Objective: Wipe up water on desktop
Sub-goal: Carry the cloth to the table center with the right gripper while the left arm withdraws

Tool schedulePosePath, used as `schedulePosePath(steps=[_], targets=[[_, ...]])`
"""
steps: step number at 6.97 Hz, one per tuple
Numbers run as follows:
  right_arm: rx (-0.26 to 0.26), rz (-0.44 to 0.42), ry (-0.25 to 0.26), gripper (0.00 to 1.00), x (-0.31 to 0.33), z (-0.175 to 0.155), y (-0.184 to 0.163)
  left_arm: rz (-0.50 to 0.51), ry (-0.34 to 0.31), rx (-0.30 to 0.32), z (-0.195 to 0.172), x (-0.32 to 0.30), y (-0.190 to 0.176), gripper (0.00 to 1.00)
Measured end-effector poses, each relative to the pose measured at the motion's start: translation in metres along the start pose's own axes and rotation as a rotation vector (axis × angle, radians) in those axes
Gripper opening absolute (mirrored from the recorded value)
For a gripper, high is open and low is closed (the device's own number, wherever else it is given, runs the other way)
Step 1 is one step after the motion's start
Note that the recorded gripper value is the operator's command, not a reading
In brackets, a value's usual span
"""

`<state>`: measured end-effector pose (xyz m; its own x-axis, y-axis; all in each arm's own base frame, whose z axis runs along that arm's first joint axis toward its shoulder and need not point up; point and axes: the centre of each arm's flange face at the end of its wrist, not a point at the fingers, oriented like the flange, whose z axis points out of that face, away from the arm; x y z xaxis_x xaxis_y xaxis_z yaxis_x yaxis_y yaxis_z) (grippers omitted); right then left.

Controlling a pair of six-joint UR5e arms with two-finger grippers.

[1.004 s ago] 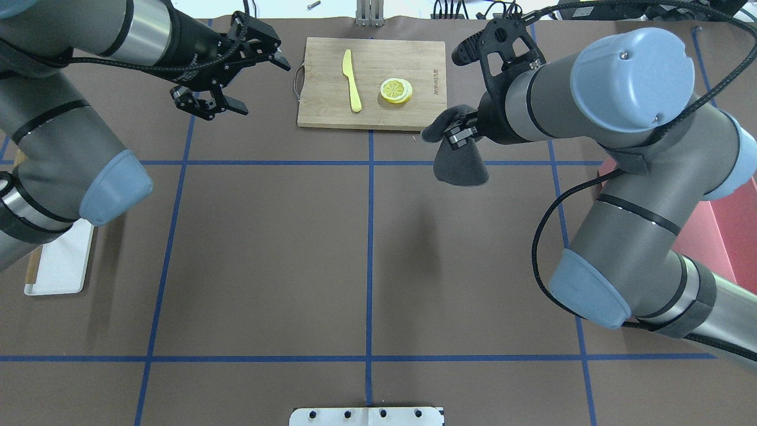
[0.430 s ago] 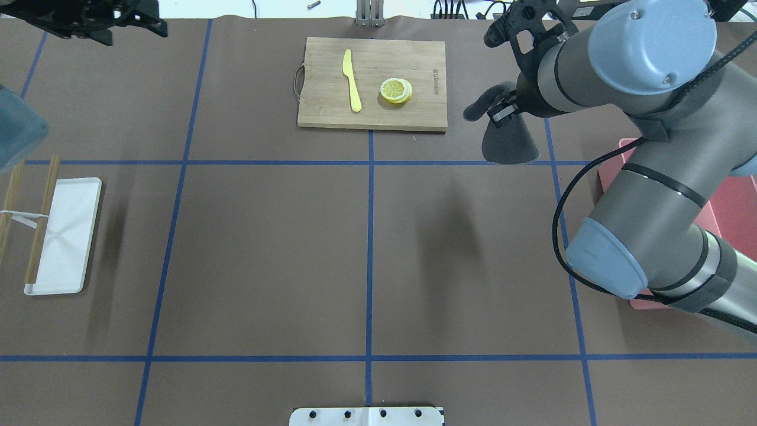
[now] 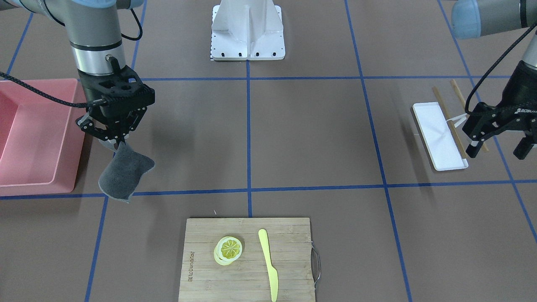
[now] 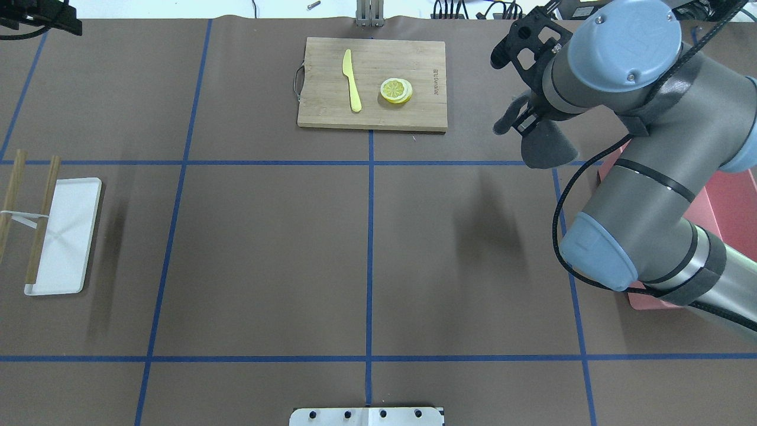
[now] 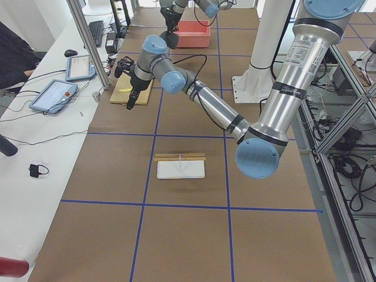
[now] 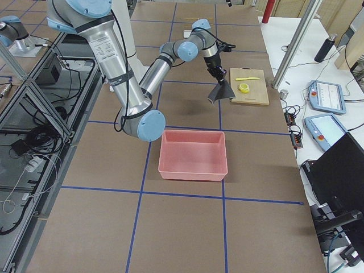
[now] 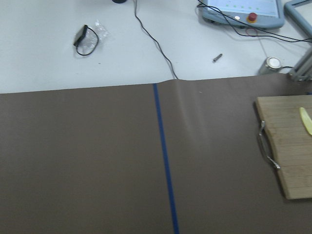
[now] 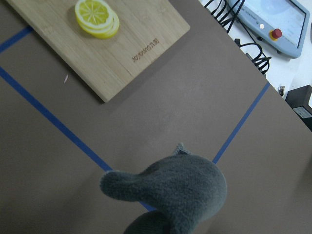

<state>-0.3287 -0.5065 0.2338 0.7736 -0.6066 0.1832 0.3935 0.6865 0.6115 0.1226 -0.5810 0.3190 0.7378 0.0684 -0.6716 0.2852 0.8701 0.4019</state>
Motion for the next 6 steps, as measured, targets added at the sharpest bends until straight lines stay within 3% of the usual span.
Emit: schedulePosePath(steps=[6], targets=[[-0.257,-0.224,0.029,0.00,-0.063,0.106,0.024,0.030,-0.123,-0.100,0.032,-0.092,0.044,0.99]])
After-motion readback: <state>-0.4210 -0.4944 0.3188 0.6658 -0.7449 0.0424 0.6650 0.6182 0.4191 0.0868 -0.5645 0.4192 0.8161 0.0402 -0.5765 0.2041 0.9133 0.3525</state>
